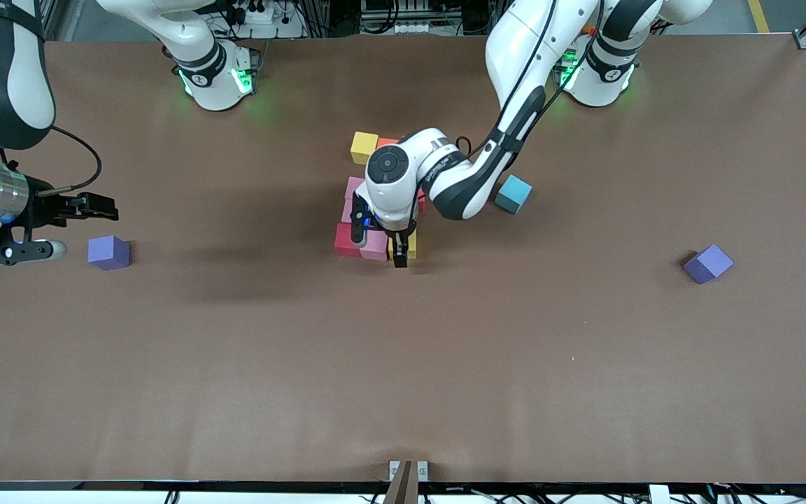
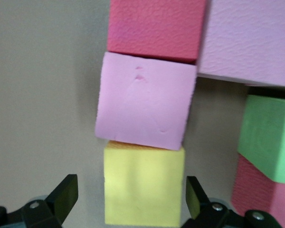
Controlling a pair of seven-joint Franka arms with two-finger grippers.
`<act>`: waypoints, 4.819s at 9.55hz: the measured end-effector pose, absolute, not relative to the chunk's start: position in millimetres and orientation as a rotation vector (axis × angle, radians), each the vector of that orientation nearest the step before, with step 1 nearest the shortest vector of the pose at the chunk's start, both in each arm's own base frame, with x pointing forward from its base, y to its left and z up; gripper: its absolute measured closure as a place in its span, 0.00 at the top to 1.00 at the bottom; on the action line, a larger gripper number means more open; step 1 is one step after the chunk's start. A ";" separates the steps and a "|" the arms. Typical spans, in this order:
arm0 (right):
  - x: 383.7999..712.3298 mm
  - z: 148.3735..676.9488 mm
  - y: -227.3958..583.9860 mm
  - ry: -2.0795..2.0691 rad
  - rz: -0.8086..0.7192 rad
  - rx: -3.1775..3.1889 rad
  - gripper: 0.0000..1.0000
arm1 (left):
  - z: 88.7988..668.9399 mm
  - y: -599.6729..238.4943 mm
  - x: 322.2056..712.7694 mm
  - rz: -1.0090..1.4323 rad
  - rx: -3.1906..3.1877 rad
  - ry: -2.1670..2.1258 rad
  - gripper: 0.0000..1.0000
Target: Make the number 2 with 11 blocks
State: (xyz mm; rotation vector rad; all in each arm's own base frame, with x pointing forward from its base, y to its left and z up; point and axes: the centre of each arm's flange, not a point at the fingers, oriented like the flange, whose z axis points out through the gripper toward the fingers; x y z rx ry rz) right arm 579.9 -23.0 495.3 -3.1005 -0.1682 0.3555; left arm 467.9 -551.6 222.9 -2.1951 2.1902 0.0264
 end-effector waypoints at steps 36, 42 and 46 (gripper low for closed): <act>497.4 630.3 -5.4 -0.144 0.056 -3.111 1.00 | 635.2 -59.8 536.6 -0.059 -3.104 0.020 1.00; 498.0 629.9 -5.5 -0.144 0.055 -3.111 1.00 | 636.5 -100.4 529.4 -0.079 -3.108 0.141 1.00; 498.5 629.0 -5.6 -0.143 0.058 -3.110 1.00 | 637.2 -81.1 532.4 -0.081 -3.111 0.090 1.00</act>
